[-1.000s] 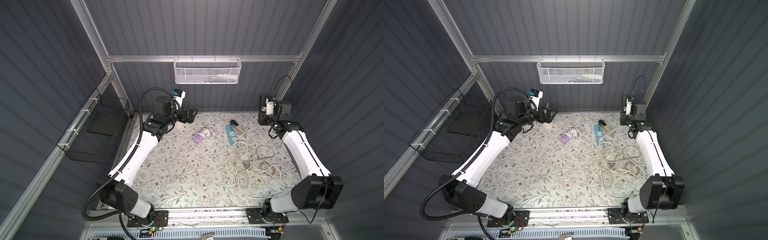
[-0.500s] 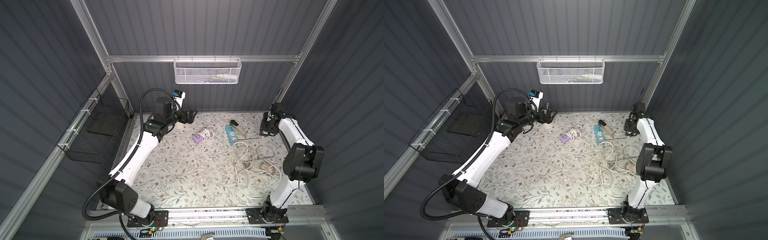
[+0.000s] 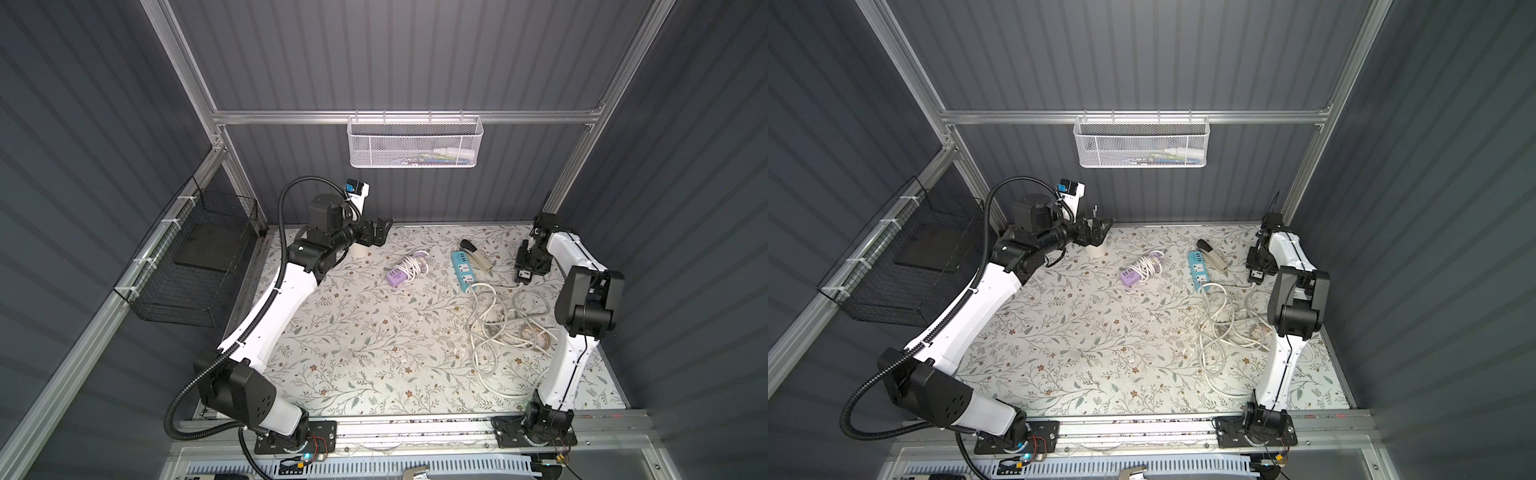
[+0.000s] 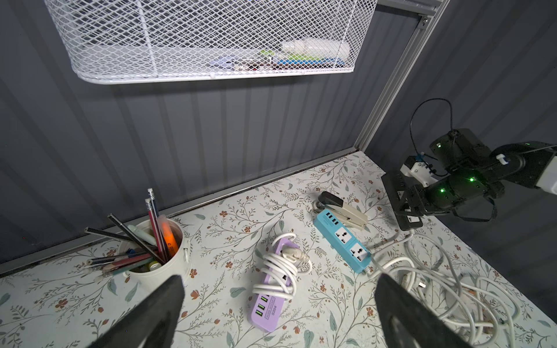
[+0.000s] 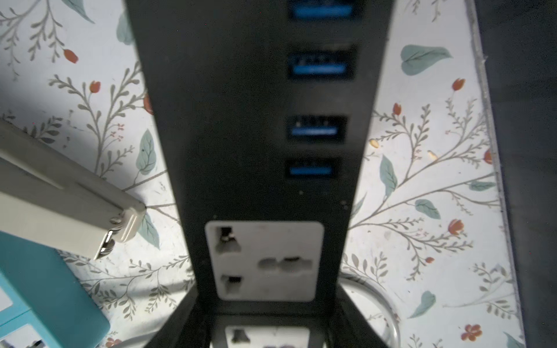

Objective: Unwrap the cord wrapped around the power strip
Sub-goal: Place the power strip at the center of the board, then pick up the power strip from the center of the board.

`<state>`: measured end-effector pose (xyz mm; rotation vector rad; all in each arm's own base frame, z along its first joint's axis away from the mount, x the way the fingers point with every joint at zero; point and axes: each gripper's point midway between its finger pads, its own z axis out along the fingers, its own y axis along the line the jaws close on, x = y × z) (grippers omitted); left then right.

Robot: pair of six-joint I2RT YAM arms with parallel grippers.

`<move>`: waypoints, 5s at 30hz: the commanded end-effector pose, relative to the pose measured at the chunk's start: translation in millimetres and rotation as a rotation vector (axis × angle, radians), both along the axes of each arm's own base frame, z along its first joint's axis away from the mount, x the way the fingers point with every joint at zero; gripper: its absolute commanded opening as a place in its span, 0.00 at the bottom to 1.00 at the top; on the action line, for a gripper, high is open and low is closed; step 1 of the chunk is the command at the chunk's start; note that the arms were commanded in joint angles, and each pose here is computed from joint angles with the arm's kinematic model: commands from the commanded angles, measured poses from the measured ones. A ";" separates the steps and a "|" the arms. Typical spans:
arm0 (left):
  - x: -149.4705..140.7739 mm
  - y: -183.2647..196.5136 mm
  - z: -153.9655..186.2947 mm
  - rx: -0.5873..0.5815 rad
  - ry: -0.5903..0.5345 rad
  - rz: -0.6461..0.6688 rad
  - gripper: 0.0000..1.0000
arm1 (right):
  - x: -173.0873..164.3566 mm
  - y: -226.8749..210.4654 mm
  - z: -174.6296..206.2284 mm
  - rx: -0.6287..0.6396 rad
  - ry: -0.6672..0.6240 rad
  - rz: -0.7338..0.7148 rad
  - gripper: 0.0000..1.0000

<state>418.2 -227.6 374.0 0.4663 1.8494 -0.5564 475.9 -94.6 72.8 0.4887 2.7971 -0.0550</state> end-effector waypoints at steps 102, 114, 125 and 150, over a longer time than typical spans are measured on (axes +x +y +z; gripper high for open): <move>34.4 -37.2 -320.1 -0.704 0.719 0.082 0.90 | -118.7 215.2 214.5 0.187 -0.703 0.502 0.99; 40.2 -45.6 -330.4 -0.725 0.729 0.050 0.83 | -117.7 217.7 216.0 0.194 -0.706 0.503 0.99; 37.0 -57.5 -340.5 -0.726 0.733 0.023 0.76 | -117.7 217.2 216.3 0.191 -0.701 0.503 0.99; 33.2 -76.7 -352.8 -0.716 0.745 -0.020 0.59 | -119.0 215.7 218.2 0.187 -0.706 0.497 0.99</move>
